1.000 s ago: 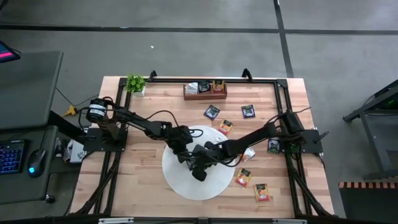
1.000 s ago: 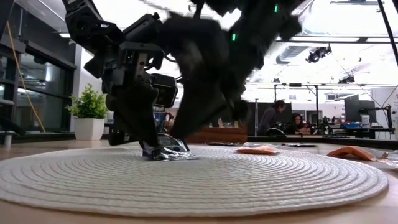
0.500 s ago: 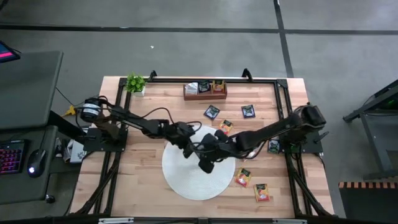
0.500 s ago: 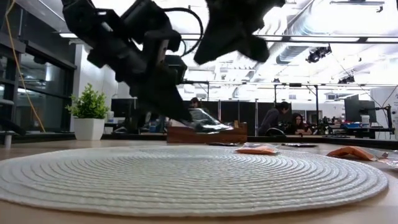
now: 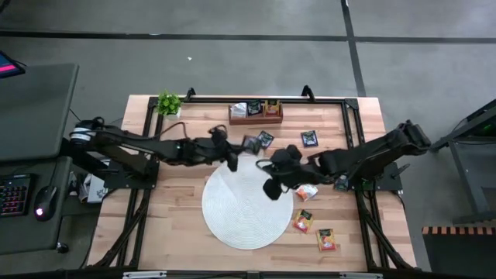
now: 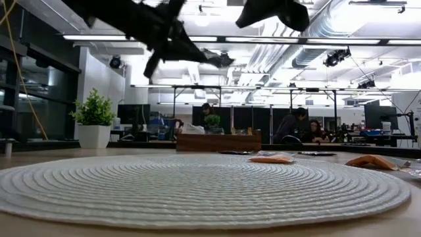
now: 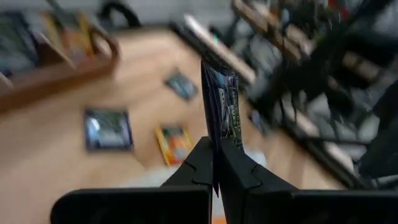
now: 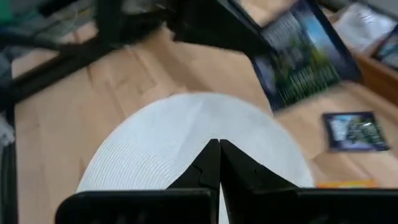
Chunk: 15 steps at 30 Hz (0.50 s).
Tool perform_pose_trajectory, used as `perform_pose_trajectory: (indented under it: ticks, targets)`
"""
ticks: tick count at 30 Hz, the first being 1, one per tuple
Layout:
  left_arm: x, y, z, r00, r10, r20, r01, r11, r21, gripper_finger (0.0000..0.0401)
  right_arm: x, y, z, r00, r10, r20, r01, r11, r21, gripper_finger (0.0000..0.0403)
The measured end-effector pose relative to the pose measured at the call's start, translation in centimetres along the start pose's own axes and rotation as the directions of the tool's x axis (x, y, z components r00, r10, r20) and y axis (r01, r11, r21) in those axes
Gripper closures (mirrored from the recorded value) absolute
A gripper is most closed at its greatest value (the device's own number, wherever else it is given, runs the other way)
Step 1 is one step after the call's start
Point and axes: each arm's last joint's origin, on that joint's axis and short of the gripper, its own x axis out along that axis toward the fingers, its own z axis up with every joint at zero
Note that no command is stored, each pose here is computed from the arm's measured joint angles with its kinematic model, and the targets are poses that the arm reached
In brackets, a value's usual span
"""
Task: Pick & Place Tea
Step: Put the blue tea bag into the middle section of the wooden organizer
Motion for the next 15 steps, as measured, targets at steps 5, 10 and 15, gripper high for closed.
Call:
perform_pose_trajectory:
  ticks: [5, 10, 15]
  targets:
    - [-1.6, -0.8, 2.7, 0.976, 0.009, 0.219, -0.009, 1.0, 0.0, 0.0401, -0.8, -1.9, 1.1, 0.974, 0.095, 0.206, -0.108, 0.993, 0.049, 0.0403]
    - [-2.3, -1.8, 4.5, 0.915, -0.056, 0.399, 0.069, 0.997, -0.019, 0.0401, -1.6, -3.6, 2.0, 0.818, 0.21, 0.536, -0.259, 0.966, 0.017, 0.0402]
    - [-2.8, -2.2, 5.4, 0.868, -0.089, 0.488, 0.124, 0.991, -0.04, 0.0401, -1.9, -6.1, 1.3, 0.625, 0.217, 0.75, -0.336, 0.942, 0.007, 0.0402]
